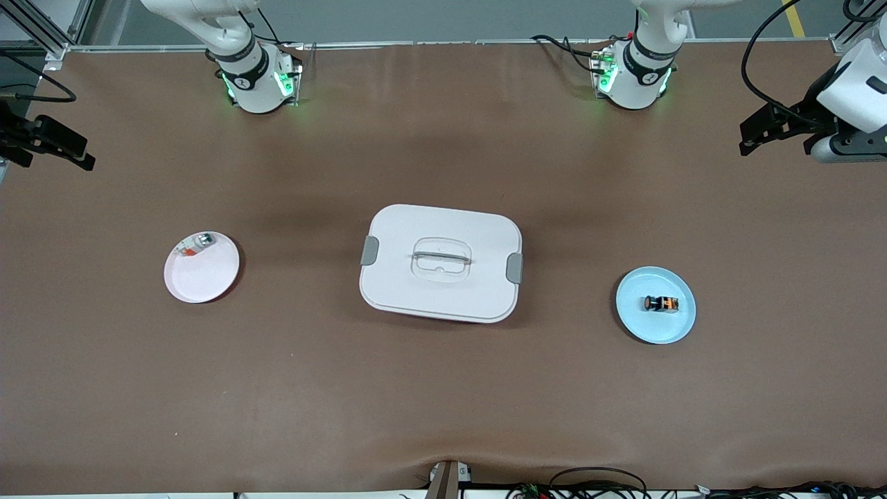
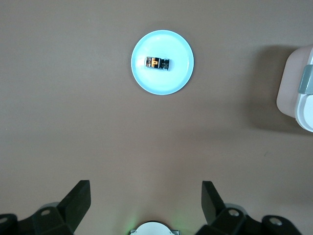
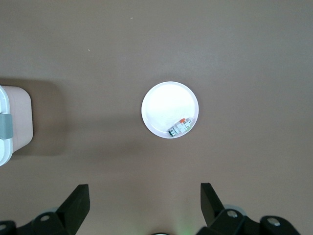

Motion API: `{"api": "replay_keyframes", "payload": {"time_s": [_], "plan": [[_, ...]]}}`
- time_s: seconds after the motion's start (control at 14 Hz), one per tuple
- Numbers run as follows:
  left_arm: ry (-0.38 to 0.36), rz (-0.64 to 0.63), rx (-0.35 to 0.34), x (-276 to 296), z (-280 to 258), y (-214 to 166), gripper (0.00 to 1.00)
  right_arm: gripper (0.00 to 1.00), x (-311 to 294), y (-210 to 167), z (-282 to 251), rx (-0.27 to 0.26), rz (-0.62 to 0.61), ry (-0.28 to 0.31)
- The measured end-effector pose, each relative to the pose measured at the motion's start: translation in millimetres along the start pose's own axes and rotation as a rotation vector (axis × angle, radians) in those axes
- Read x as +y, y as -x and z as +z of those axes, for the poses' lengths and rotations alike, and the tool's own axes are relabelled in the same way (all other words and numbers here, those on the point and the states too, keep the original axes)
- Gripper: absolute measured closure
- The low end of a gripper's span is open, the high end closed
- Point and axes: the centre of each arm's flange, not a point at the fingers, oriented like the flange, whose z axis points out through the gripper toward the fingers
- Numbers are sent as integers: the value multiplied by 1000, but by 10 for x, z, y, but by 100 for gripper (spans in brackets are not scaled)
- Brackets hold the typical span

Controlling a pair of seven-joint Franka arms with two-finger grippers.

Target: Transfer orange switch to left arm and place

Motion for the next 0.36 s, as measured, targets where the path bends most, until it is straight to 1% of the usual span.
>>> {"api": "replay_keyframes", "payload": {"time_s": [0.36], "plan": [[2, 1, 19, -1, -87, -25, 0, 0, 0, 0, 0, 0, 0, 0]]}}
